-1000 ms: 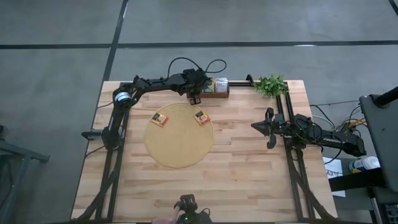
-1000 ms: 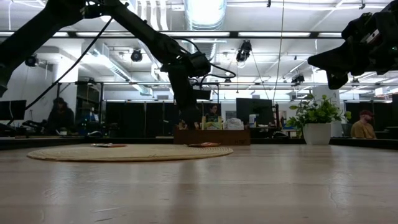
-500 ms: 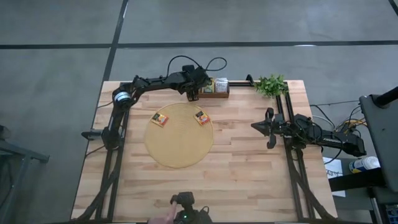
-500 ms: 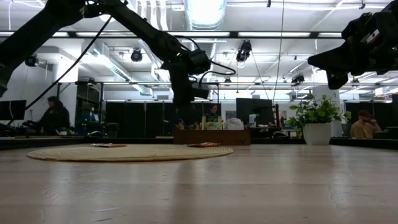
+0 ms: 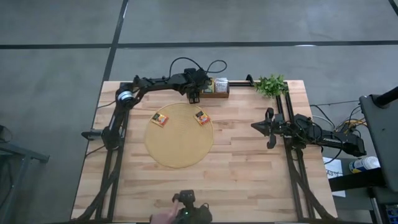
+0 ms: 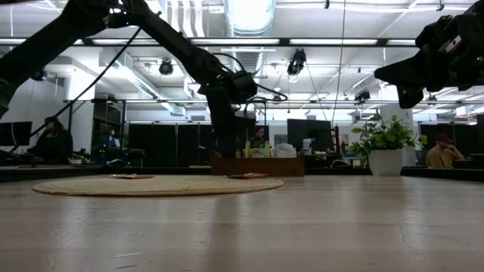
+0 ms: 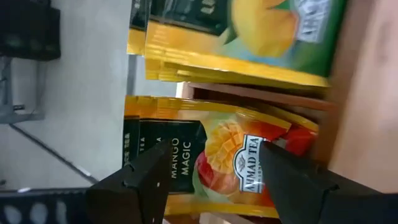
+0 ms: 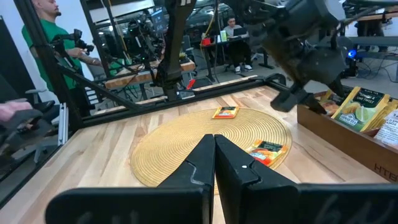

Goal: Pick & Place Tea
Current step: Put the bottom orange tea bag into the left section of the wooden organizer

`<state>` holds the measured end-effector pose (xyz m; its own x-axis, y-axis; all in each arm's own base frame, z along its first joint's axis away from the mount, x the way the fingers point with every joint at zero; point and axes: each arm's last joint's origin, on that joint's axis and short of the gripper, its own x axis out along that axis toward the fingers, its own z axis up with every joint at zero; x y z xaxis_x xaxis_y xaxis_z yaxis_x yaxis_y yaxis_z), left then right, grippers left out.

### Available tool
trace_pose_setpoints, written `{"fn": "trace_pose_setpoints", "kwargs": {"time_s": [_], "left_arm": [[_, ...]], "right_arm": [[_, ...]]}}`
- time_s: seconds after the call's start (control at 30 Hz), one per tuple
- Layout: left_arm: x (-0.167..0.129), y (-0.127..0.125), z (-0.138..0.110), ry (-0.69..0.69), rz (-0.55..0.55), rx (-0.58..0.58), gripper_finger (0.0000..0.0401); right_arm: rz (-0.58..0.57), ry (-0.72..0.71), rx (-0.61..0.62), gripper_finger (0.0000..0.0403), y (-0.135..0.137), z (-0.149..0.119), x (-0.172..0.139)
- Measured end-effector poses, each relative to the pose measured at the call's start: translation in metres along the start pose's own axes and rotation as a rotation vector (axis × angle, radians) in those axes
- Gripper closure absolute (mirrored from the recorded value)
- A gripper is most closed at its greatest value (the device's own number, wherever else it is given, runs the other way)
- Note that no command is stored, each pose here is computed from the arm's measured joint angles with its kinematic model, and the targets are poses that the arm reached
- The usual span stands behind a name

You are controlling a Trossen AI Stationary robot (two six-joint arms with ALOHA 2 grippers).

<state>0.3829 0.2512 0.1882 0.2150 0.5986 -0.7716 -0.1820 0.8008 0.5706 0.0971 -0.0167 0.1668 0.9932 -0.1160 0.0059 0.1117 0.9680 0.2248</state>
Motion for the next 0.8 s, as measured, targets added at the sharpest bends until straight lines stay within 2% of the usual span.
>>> {"fn": "trace_pose_setpoints", "kwargs": {"time_s": [0.17,0.43,0.8], "left_arm": [[0.010,-0.001,-0.003,0.049,0.060,0.008,0.0167],[0.008,0.011,0.005,0.002,0.148,0.004,0.0167],[0.008,0.010,0.002,0.041,0.135,0.017,0.0167]], "right_arm": [[0.001,-0.001,0.000,0.0394,0.000,0.000,0.000],[0.001,0.000,0.000,0.0394,0.000,0.000,0.000],[0.001,-0.001,0.000,0.0394,0.000,0.000,0.000]]}}
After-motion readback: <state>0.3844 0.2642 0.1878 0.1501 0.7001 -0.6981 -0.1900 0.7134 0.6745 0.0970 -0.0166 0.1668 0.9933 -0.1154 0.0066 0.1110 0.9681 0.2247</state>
